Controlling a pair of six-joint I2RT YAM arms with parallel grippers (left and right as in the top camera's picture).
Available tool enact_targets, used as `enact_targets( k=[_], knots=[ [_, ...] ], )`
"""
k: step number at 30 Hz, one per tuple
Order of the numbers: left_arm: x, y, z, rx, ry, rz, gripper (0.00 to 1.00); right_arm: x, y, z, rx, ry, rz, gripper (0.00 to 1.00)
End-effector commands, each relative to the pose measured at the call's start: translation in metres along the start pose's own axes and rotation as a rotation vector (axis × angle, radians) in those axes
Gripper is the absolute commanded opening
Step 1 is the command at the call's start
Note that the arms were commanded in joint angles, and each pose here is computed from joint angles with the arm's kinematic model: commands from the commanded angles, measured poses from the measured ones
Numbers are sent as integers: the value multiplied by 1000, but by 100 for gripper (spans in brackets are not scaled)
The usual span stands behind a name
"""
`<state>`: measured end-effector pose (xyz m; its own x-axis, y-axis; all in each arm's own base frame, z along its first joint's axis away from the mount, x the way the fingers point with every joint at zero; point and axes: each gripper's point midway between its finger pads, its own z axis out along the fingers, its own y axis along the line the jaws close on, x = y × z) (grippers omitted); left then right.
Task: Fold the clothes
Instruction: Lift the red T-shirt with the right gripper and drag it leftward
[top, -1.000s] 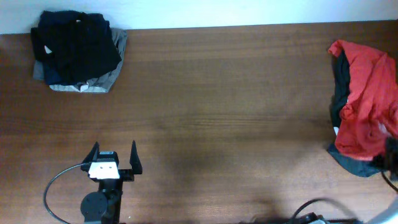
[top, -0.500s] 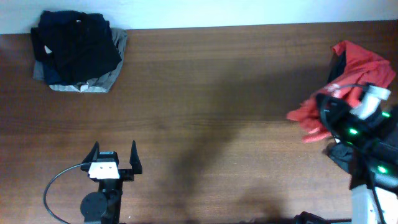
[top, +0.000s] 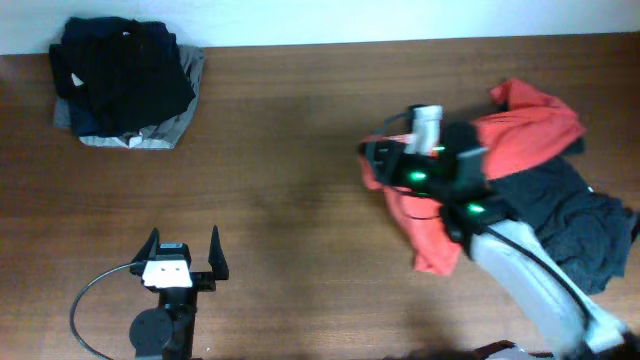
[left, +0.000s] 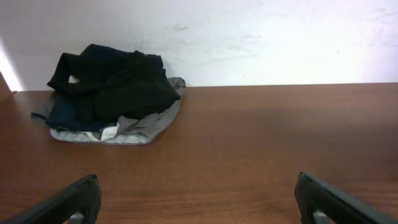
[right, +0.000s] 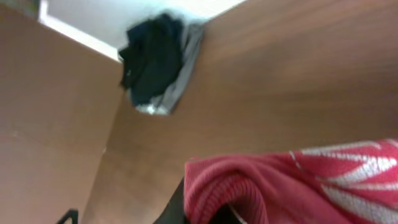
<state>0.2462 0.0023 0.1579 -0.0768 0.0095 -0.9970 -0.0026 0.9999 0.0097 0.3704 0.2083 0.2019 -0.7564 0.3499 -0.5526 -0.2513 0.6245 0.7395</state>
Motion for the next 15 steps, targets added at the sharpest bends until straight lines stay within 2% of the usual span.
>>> enact_targets(
  k=[1,3,6,7,8,9,12,15],
  knots=[
    [1,-1,0,8,-1,19,99,31,22,38,-64,81,50,6],
    [1,-1,0,7,-1,19,99,55,37,63,-117,141,36,7],
    [1,-1,0,8,-1,19,99,86,64,90,-190,246,-18,17],
    [1,-1,0,8,-1,19,99,102,79,102,-228,314,-81,32],
    [1,-1,0,8,-1,19,99,107,83,107,-226,342,-107,42],
    [1,-1,0,8,-1,19,99,112,87,111,-211,375,-151,46],
    [1,-1,0,8,-1,19,99,108,87,114,-109,403,-251,55],
    [1,-1,0,7,-1,19,99,81,66,104,147,365,-323,58]
  ],
)
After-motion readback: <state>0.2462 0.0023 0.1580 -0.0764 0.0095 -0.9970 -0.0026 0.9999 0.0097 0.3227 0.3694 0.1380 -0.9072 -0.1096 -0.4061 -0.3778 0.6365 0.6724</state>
